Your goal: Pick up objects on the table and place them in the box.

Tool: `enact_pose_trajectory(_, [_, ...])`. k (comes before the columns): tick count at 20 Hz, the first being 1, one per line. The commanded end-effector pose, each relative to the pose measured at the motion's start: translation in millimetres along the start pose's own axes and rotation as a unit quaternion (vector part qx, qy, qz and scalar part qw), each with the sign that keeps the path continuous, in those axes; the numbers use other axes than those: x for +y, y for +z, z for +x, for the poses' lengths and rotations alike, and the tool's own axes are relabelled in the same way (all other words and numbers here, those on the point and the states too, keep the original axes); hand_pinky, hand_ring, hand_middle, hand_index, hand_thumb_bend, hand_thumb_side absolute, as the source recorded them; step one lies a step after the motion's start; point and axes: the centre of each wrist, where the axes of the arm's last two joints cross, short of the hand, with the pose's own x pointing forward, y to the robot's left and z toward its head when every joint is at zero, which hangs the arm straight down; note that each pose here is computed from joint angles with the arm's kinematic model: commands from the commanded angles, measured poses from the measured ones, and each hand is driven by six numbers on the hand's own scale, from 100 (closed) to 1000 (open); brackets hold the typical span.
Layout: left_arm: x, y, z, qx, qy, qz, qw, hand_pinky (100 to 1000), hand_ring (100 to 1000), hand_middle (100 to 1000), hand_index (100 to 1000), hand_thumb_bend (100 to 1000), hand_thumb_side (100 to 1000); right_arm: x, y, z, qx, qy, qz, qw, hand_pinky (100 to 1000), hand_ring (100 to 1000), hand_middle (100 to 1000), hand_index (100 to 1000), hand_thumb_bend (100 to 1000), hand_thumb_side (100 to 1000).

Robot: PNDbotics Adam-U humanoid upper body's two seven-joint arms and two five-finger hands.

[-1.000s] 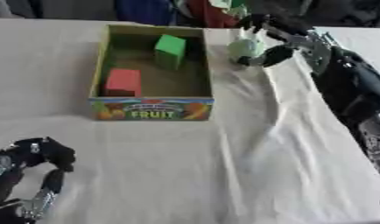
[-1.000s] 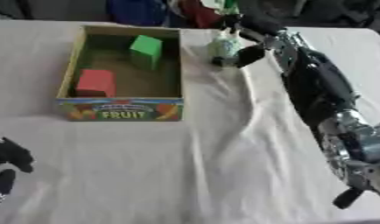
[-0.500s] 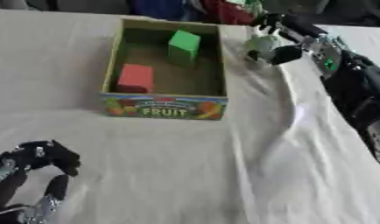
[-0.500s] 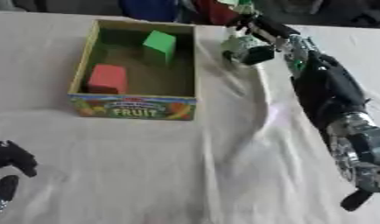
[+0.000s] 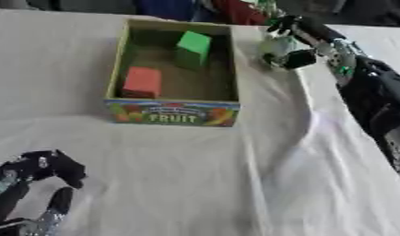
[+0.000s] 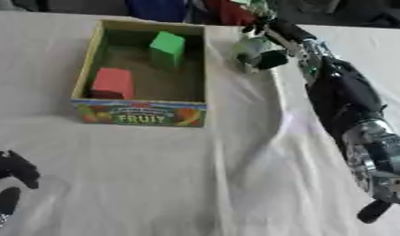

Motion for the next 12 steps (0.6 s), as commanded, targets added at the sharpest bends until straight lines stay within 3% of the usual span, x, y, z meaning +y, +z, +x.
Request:
enact_pose_trajectory(1, [3.8,-3,7,-0.011,-0.010,-0.004,1.000,590,571,585,742,100,374,-11.7,0,-5,0.015,0.028,-0.008,0.999,659,726,722,797,353,383])
enact_pose_trajectory(8, [3.7,-3,6,-0.010,-0.010,-0.006,1.000,590,572,586,742,100,374,-1.8,3,-6,0.025,0.052,0.014,0.998,625,688,685,779,375,400])
enact_pose_trajectory(12, [3.6,-3,6,-0.010,-0.009,-0.005,1.000,589,572,586,742,100,372,1.8,4,-6,0.030,0.059,0.022,0.998,501,553,563,689,346,399])
